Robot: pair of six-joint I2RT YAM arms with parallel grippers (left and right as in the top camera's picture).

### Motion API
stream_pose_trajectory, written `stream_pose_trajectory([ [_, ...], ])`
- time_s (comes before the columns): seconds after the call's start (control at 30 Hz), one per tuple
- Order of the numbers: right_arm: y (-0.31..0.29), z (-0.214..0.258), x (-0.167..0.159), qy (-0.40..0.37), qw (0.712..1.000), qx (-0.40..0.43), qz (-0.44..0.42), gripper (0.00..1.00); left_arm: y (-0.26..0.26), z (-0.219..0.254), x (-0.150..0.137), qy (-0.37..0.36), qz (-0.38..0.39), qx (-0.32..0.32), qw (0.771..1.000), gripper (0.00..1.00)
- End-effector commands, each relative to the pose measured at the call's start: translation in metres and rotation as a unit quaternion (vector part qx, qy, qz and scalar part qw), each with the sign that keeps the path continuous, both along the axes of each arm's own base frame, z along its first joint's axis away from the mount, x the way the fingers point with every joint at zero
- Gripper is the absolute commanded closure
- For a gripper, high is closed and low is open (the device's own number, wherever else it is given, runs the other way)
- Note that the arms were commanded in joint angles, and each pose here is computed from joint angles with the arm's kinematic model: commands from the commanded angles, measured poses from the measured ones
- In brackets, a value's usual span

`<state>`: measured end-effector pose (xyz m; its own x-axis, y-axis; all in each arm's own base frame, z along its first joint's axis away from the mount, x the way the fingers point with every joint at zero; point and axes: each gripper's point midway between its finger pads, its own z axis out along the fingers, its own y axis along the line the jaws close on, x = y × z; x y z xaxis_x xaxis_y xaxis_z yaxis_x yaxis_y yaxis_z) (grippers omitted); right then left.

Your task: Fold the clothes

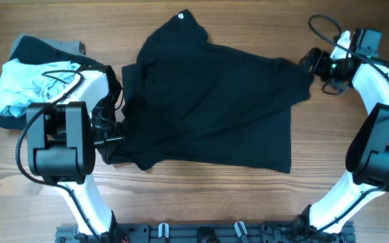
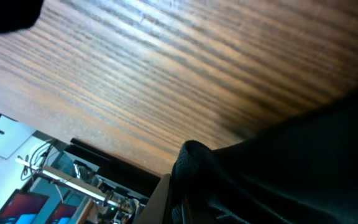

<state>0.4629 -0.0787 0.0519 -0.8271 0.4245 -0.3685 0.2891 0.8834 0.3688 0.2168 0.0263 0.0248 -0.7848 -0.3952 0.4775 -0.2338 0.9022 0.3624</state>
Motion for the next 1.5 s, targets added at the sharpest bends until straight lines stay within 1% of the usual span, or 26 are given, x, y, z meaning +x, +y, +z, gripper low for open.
stream_pose_trajectory([
  [0.0,-0.004,-0.012,-0.033,0.078,0.997,-0.010,-0.016,0.08,0.001,0.004,0.002,-0.013,-0.002,-0.001,1.000,0.96],
  [0.03,0.005,-0.016,-0.046,0.105,0.994,0.005,-0.006,0.10,0.001,0.004,0.002,-0.013,-0.002,-0.002,1.000,0.96],
  [0.1,0.011,-0.017,-0.055,0.120,0.993,0.015,0.009,0.14,0.000,0.003,0.002,-0.014,-0.001,-0.003,1.000,0.96],
  [0.13,0.016,-0.017,-0.057,0.123,0.992,0.026,0.013,0.23,0.000,0.003,0.003,-0.015,-0.001,-0.003,1.000,0.96],
  [0.17,0.028,-0.014,-0.063,0.126,0.990,0.054,0.039,0.31,0.000,0.003,0.004,-0.017,-0.001,-0.003,1.000,0.96],
  [0.2,0.037,-0.014,-0.073,0.143,0.986,0.076,0.047,0.38,0.000,0.004,0.006,-0.020,-0.001,-0.003,1.000,0.96],
  [0.23,0.041,-0.014,-0.083,0.166,0.981,0.084,0.045,0.41,-0.002,0.005,0.008,-0.024,0.000,-0.007,1.000,0.96],
  [0.3,0.048,-0.015,-0.100,0.203,0.974,0.090,0.049,0.42,-0.004,0.007,0.012,-0.033,0.003,-0.013,0.999,0.96],
  [0.37,0.052,-0.018,-0.119,0.245,0.965,0.083,0.052,0.43,-0.009,0.012,0.020,-0.049,-0.009,-0.038,0.998,0.96],
  [0.47,0.062,-0.033,-0.146,0.297,0.951,0.072,0.048,0.43,-0.014,0.025,0.028,-0.081,-0.012,-0.056,0.995,0.96],
  [0.53,0.074,-0.049,-0.172,0.338,0.937,0.072,0.043,0.43,-0.023,0.040,0.032,-0.115,-0.016,-0.088,0.989,0.96],
  [0.6,0.079,-0.059,-0.192,0.365,0.927,0.073,0.038,0.51,-0.026,0.052,0.036,-0.146,-0.016,-0.095,0.985,0.96],
  [0.73,0.075,-0.075,-0.221,0.406,0.912,0.057,0.009,0.62,-0.027,0.066,0.040,-0.179,-0.017,-0.098,0.979,0.96],
  [0.8,0.066,-0.080,-0.227,0.416,0.909,0.031,-0.008,0.83,-0.027,0.067,0.040,-0.182,-0.018,-0.098,0.978,0.96],
  [0.83,0.051,-0.082,-0.231,0.427,0.904,-0.011,-0.037,0.90,-0.027,0.067,0.040,-0.182,-0.018,-0.098,0.978,0.96],
  [0.87,0.040,-0.082,-0.231,0.429,0.901,-0.034,-0.056,0.94,-0.027,0.067,0.040,-0.182,-0.018,-0.098,0.978,0.96],
  [0.9,0.031,-0.081,-0.231,0.429,0.899,-0.050,-0.072,0.96,-0.027,0.067,0.040,-0.181,-0.018,-0.098,0.978,0.96],
  [1.0,-0.012,-0.068,-0.232,0.429,0.883,-0.110,-0.155,0.96,-0.029,0.067,0.040,-0.182,-0.016,-0.103,0.978,0.96],
  [1.07,-0.047,-0.051,-0.229,0.416,0.876,-0.126,-0.209,0.96,-0.033,0.067,0.040,-0.181,-0.019,-0.108,0.977,0.96],
  [1.23,-0.101,-0.024,-0.232,0.395,0.865,-0.096,-0.294,0.96,-0.047,0.066,0.043,-0.187,-0.046,-0.113,0.975,0.94],
  [1.27,-0.110,-0.021,-0.235,0.394,0.863,-0.091,-0.302,0.93,-0.050,0.066,0.043,-0.187,-0.051,-0.114,0.974,0.91],
  [1.3,-0.115,-0.018,-0.237,0.391,0.867,-0.081,-0.299,0.76,-0.054,0.066,0.043,-0.187,-0.059,-0.116,0.974,0.84],
  [1.33,-0.116,-0.017,-0.237,0.390,0.872,-0.072,-0.288,0.59,-0.059,0.066,0.043,-0.186,-0.063,-0.121,0.973,0.80],
  [1.37,-0.117,-0.016,-0.239,0.390,0.875,-0.067,-0.279,0.49,-0.069,0.066,0.042,-0.185,-0.066,-0.135,0.971,0.79],
  [1.4,-0.117,-0.015,-0.241,0.393,0.875,-0.066,-0.276,0.45,-0.080,0.066,0.041,-0.185,-0.068,-0.155,0.968,0.78],
  [1.47,-0.114,-0.015,-0.241,0.393,0.877,-0.060,-0.269,0.43,-0.097,0.067,0.039,-0.184,-0.078,-0.177,0.964,0.78],
])
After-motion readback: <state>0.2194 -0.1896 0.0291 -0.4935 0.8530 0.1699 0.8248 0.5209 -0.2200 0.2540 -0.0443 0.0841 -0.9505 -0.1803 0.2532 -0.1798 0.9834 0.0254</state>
